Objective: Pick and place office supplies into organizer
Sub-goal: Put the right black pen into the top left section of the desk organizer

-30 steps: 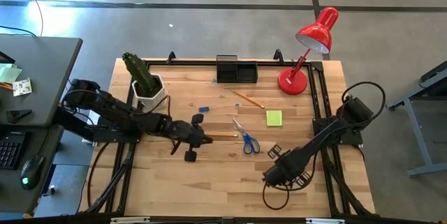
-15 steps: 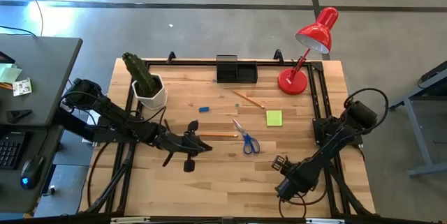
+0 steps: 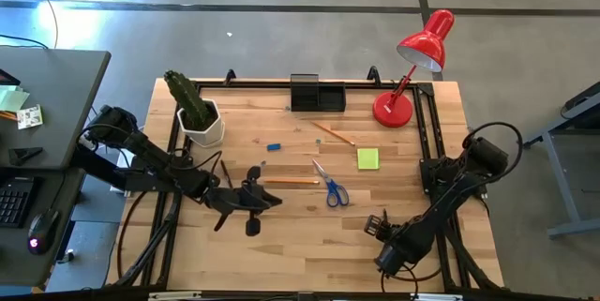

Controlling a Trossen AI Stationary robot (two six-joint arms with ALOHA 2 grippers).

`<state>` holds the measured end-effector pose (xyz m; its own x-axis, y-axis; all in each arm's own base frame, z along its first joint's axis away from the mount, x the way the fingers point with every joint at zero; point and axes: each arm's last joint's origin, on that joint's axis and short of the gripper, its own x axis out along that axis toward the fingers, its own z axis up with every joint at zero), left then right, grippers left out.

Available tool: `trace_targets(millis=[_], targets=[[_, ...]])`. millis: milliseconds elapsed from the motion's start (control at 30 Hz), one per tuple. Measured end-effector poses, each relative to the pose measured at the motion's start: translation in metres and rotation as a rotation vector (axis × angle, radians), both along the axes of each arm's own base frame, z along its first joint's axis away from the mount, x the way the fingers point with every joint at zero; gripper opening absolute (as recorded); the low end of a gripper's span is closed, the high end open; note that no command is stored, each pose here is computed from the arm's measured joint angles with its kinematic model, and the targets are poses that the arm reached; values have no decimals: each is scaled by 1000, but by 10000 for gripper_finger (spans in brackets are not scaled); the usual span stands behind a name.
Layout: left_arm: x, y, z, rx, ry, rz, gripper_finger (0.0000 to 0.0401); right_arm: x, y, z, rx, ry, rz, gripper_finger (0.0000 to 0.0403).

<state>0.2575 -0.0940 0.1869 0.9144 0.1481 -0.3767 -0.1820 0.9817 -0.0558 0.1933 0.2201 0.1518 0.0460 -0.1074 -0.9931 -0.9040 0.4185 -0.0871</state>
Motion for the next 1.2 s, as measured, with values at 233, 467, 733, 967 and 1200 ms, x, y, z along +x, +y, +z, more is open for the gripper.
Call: trace_targets(millis=[233,467,733,967,1200], targets=[[-1,1,-2,7,18,1,12,0,2,-12,-1,71,-4,114],[-1,1,-2,9,23,1,12,2,2,-13,-3,54,-16,89],[-1,1,-2,9,23,3,12,2,2,-13,1,46,-66,57],[-1,1,-2,9,23,3,12,3,2,-13,-1,34,-100,28],[-1,1,-2,9,23,3,12,7,4,-7,-28,-12,-129,33]])
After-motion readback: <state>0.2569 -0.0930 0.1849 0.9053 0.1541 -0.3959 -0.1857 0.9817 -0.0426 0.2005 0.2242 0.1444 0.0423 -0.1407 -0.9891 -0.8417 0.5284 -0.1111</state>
